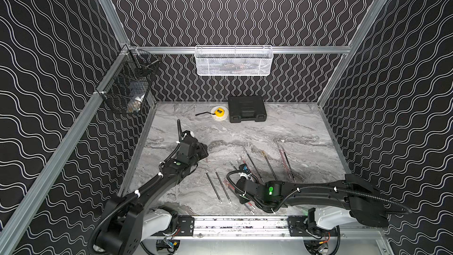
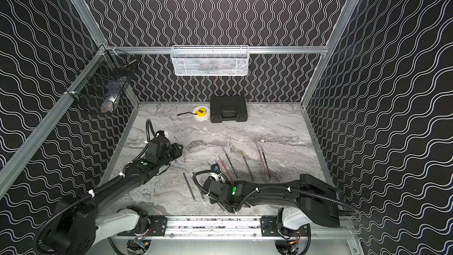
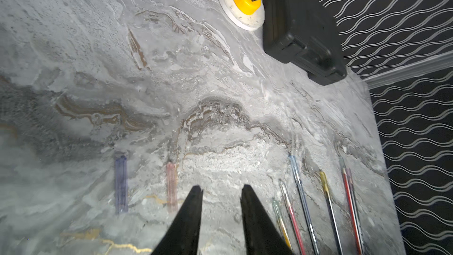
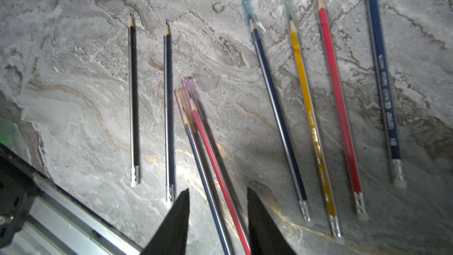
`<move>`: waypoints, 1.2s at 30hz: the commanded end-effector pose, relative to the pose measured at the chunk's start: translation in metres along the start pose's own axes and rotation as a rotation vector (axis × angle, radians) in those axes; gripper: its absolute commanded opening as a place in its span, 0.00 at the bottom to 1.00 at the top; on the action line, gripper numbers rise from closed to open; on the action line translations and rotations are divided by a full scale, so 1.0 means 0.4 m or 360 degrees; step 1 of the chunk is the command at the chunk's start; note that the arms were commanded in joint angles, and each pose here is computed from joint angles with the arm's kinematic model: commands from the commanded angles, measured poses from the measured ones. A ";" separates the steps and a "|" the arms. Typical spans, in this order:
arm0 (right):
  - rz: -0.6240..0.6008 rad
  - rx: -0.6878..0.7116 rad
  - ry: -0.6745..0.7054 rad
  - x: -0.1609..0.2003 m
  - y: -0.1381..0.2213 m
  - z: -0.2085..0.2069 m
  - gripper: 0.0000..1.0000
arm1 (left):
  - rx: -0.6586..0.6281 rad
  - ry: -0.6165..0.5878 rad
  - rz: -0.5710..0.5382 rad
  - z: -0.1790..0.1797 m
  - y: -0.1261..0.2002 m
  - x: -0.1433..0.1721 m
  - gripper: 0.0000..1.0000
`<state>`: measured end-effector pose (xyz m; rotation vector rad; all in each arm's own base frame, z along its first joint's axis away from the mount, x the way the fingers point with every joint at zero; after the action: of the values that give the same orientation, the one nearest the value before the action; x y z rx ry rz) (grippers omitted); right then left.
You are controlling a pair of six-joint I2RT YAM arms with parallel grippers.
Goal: Remove the protective cover of the pencils
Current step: Pick up the pencil from the center of the board.
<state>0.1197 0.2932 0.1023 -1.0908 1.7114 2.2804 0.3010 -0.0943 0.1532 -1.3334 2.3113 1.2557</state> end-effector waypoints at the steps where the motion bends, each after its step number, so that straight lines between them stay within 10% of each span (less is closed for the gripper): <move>1: 0.0033 0.0056 0.0024 0.024 0.002 -0.003 0.38 | 0.0043 0.0025 0.0027 -0.008 0.028 0.016 0.33; 24: 0.0190 0.0115 0.0143 0.112 -0.089 0.024 0.36 | 0.0188 0.0007 0.0033 -0.063 0.085 0.031 0.33; 36: 0.0161 0.0255 0.0039 0.090 -0.107 -0.044 0.16 | 0.0220 0.0007 0.0036 -0.074 0.094 0.028 0.33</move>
<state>0.1202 0.2948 0.0500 -1.0758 1.9058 2.1795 0.2703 -0.1141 0.1811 -1.2586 2.3777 1.1008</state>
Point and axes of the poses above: each gripper's point midway between its finger pads, its own y axis back along the fingers, its own z axis along the line the jaws close on, x = y × z, the point moved 4 cm from there along y, back along the fingers, and after that the axes turned 6 degrees about y, right-handed, at the moved point
